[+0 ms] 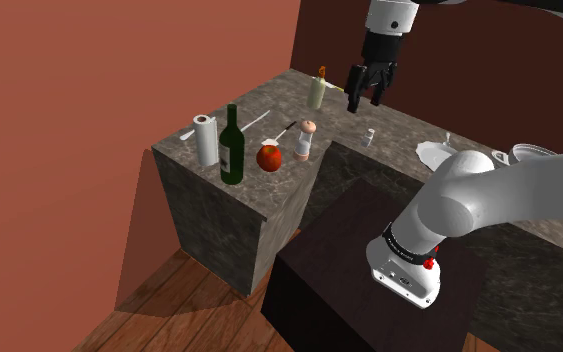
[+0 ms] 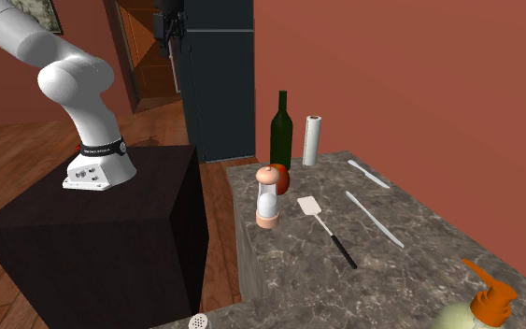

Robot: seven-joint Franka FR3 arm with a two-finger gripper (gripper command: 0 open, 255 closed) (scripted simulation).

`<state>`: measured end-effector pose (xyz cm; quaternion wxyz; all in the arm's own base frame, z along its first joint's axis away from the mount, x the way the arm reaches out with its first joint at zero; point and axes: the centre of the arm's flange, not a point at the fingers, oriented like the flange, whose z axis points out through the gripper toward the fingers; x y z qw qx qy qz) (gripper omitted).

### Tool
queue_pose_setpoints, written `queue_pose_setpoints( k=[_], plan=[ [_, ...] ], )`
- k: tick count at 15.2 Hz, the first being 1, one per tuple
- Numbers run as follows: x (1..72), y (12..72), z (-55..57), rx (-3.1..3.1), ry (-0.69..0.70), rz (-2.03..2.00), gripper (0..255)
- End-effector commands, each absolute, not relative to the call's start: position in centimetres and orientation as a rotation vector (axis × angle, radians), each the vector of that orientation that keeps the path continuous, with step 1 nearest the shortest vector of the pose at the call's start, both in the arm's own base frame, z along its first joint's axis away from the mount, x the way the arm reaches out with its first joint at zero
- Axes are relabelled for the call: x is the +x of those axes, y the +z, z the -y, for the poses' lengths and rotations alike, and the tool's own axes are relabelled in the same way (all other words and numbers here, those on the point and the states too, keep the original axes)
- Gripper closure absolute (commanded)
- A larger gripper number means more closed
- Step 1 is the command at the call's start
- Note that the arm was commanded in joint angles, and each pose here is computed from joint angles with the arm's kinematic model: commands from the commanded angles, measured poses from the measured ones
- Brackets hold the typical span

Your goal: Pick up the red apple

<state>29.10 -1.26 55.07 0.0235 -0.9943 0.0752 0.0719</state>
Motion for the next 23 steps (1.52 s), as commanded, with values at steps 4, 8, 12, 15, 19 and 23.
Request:
queue_pose_setpoints(
  k=[4,8,12,15,19,23],
  plan=[
    [32.1,52.4,1.4,-3.084,0.23,-0.232,0],
    [36.0,48.8,1.7,-3.092,0.24,-0.231,0],
    [39.9,45.1,2.0,-3.101,0.25,-0.229,0],
    [42.8,42.4,2.2,-3.107,0.257,-0.228,0],
    [46.7,38.7,2.5,-3.115,0.267,-0.227,0],
    [50.6,35.0,2.9,-3.123,0.277,-0.225,0]
  ],
)
